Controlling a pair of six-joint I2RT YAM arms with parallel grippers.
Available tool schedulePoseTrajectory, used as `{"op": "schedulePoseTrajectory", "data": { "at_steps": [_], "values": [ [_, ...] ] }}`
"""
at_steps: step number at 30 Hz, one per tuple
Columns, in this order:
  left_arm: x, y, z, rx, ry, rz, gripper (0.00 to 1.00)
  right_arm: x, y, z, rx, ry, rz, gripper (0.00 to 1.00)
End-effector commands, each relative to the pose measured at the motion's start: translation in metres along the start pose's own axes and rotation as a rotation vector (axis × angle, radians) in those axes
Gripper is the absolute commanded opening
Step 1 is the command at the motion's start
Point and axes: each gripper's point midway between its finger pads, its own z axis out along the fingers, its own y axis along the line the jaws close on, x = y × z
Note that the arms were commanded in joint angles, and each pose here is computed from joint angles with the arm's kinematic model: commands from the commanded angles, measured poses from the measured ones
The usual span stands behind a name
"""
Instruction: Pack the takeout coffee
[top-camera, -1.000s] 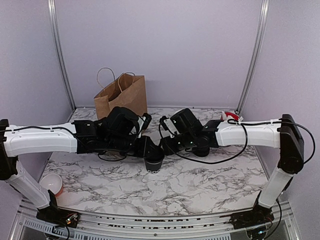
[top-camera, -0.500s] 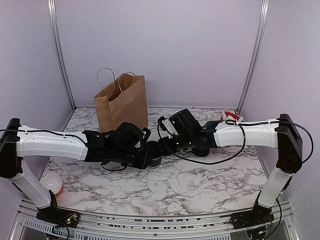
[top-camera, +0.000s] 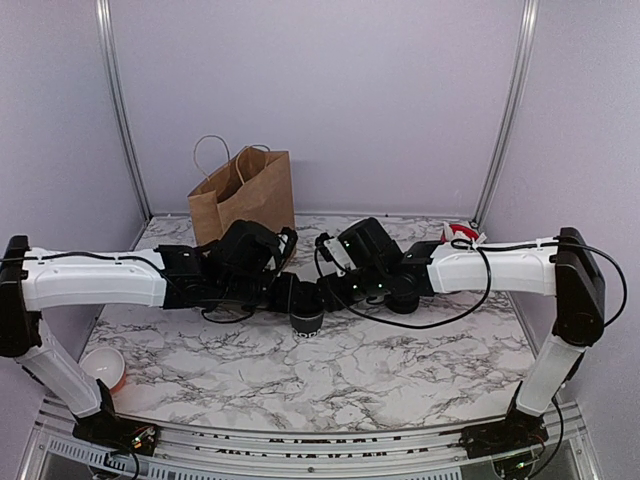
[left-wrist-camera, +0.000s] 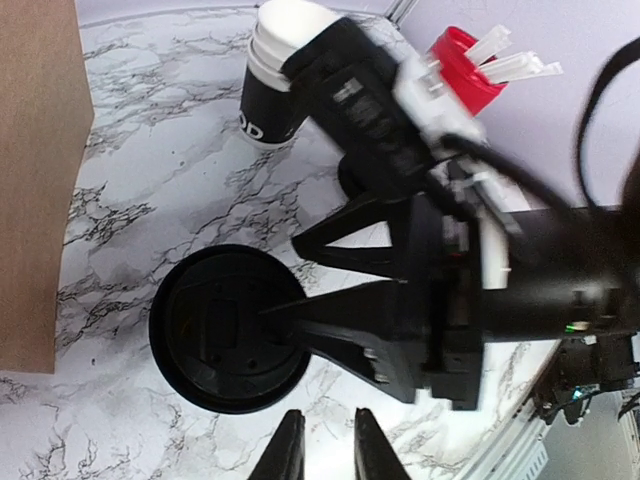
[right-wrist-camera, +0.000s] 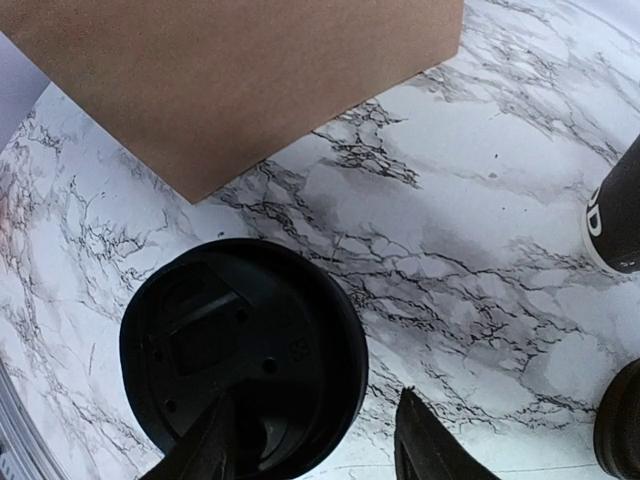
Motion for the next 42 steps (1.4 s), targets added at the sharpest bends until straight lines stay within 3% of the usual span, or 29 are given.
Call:
{"op": "schedulePoseTrajectory", "data": {
  "at_steps": [1, 3, 5, 13, 19, 23, 28, 30, 35, 42],
  "values": [
    [0.080, 0.049, 0.057, -0.109, 0.200, 0.004, 0.18, 0.010, -0.002, 0.006, 0.006, 0.042, 0.004, 0.51],
    [0.107, 0.063, 0.068, -0.137, 0.262, -0.013, 0.18, 0.012, -0.002, 0.008, 0.003, 0.046, 0.004, 0.52],
    [0.104, 0.062, 0.063, -0.132, 0.247, -0.016, 0.18, 0.013, -0.001, 0.008, 0.000, 0.048, 0.003, 0.52],
    [0.008, 0.022, -0.005, -0.064, 0.028, 0.016, 0.20, 0.009, 0.000, 0.006, -0.002, 0.038, 0.004, 0.51],
    [-0.037, 0.003, -0.032, -0.030, -0.085, 0.025, 0.22, 0.007, 0.002, 0.006, -0.004, 0.034, 0.001, 0.51],
    [-0.013, 0.017, 0.004, -0.050, -0.007, 0.015, 0.22, 0.009, 0.001, 0.008, -0.002, 0.038, 0.003, 0.51],
    [0.076, 0.049, 0.076, -0.090, 0.230, -0.007, 0.22, 0.013, 0.001, 0.012, -0.008, 0.050, 0.007, 0.51],
    [0.094, 0.058, 0.078, -0.101, 0.263, -0.032, 0.21, 0.013, 0.002, 0.012, -0.009, 0.053, 0.006, 0.51],
    [0.048, 0.046, 0.036, -0.085, 0.123, -0.024, 0.24, 0.013, 0.002, 0.008, -0.007, 0.050, 0.006, 0.51],
    [0.005, 0.026, 0.004, -0.046, 0.033, -0.001, 0.25, 0.005, 0.002, 0.006, -0.001, 0.031, -0.003, 0.52]
  ]
}}
